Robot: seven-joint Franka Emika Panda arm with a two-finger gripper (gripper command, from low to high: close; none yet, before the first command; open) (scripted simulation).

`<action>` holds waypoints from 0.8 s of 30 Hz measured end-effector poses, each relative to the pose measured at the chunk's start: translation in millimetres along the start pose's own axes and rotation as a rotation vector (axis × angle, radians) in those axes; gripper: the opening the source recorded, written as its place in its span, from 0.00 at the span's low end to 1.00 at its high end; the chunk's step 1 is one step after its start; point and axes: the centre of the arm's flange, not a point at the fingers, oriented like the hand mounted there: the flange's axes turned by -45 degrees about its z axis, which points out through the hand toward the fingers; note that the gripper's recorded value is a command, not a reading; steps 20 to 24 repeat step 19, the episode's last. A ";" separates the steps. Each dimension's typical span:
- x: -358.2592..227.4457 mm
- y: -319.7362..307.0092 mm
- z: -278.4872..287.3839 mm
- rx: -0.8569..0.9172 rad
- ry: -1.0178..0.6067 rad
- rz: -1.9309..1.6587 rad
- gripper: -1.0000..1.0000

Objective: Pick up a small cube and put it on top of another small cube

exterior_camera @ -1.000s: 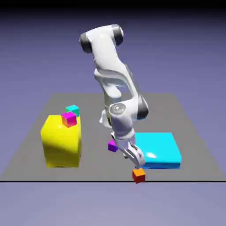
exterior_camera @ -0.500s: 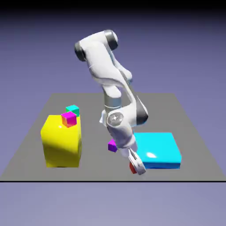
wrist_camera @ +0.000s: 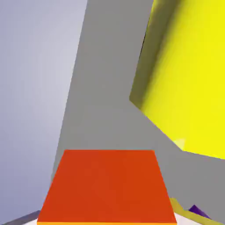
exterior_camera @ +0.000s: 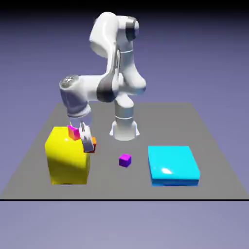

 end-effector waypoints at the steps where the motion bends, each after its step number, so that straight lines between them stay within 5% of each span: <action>1: 4.6 15.3 -12.2 0.007 -0.009 0.010 0.00; 10: 19.4 169.5 -84.7 0.131 -0.170 0.085 0.00; 16: 15.7 163.5 -5.6 0.095 -0.175 0.115 0.00; 17: 15.2 163.4 -1.3 0.095 -0.175 0.115 1.00; 24: 15.2 163.6 -1.3 0.093 -0.174 0.115 1.00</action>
